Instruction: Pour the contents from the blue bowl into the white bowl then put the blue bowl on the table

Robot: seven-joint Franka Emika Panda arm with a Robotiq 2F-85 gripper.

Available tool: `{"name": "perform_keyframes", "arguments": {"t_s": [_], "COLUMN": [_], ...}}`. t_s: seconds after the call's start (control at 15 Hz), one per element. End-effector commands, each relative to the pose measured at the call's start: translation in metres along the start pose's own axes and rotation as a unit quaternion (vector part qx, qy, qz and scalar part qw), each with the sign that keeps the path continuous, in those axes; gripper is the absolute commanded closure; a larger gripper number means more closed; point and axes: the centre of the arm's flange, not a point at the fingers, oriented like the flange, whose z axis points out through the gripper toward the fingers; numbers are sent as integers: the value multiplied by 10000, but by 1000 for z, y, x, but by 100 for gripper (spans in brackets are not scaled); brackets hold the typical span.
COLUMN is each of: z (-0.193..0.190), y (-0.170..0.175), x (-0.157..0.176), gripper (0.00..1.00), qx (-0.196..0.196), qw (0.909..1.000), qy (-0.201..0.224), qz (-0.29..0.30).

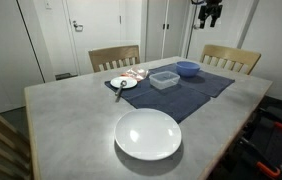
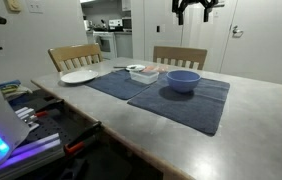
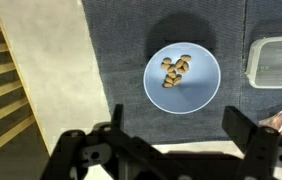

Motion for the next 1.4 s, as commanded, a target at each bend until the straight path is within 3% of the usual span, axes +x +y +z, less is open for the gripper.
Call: {"name": "perform_keyframes", "arguments": {"t_s": [0.0, 0.27, 0.53, 1.07, 1.33], "z": [10, 33, 59, 121, 144], "y": [35, 68, 81, 64, 57], "x": [-16, -27, -31, -9, 3], "gripper": [0, 0, 0, 0, 0], "qx": [289, 726, 954, 1247, 1161], "qw": [9980, 9915, 9886, 9866, 9882], "qy": [55, 326, 395, 186, 72], "qz": [554, 1026, 1095, 1032, 996]}}
